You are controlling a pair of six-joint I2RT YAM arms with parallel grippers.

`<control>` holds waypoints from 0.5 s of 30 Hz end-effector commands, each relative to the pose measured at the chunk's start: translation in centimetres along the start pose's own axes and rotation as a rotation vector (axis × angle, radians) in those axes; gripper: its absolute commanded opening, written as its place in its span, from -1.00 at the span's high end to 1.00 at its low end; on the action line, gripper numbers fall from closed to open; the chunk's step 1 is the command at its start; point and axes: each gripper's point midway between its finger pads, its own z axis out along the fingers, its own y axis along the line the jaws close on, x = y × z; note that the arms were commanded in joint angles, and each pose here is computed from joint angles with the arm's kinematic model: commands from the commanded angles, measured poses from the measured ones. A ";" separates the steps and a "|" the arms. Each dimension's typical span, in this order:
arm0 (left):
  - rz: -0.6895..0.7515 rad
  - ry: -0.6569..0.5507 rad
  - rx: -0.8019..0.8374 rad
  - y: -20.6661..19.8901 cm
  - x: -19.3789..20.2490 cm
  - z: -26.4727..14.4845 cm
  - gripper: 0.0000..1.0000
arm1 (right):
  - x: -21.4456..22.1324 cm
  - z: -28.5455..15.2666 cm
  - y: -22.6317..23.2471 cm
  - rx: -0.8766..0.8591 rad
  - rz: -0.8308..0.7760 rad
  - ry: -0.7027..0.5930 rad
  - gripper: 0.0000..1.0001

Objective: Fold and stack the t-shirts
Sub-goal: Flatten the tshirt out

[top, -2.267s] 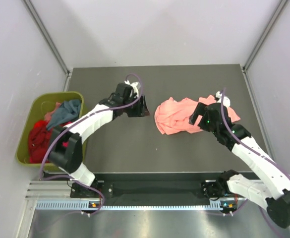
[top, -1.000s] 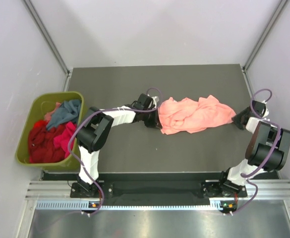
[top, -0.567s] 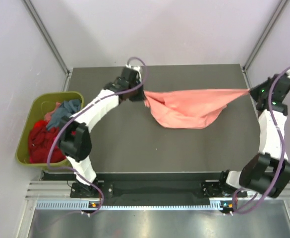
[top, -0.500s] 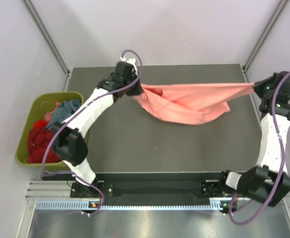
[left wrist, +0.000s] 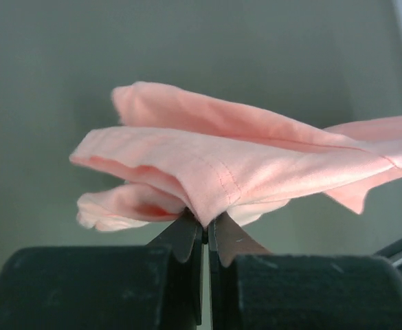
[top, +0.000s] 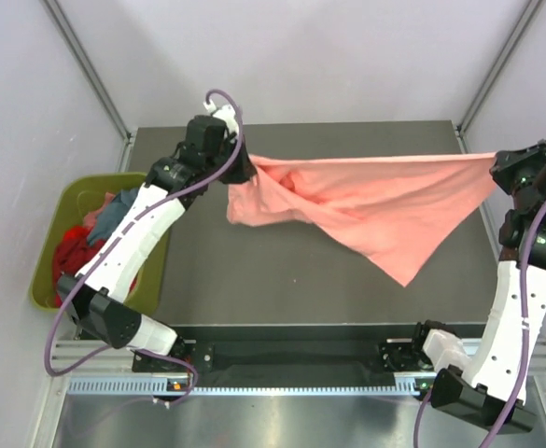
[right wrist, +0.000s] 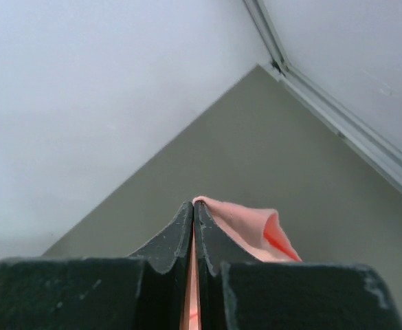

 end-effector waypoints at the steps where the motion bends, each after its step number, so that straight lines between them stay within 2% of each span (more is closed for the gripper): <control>1: -0.013 0.147 -0.055 2.8 5.9 1.8 1.00 | 1.8 1.3 -2.1 0.059 -0.029 0.042 1.00; 4: -0.023 0.219 -0.074 4.2 9.7 2.7 1.00 | 3.3 2.6 -3.3 0.078 -0.036 0.062 1.00; 7: -0.023 0.262 -0.103 5.3 11.8 3.6 1.00 | 4.9 4.7 -4.0 0.066 -0.028 0.086 1.00; 11: -0.029 0.287 -0.122 5.8 12.0 5.5 1.00 | 7.6 9.2 -4.0 0.008 0.008 0.122 1.00; 13: -0.035 0.295 -0.120 5.9 11.3 6.7 0.92 | 7.6 11.4 -3.3 -0.016 0.005 0.115 1.00; 14: -0.037 0.320 -0.130 6.1 11.5 6.8 0.94 | 9.3 13.4 -3.7 -0.004 0.007 0.161 1.00; 15: -0.039 0.303 -0.130 5.8 10.1 6.9 0.95 | 9.4 14.6 -3.5 -0.014 0.005 0.159 1.00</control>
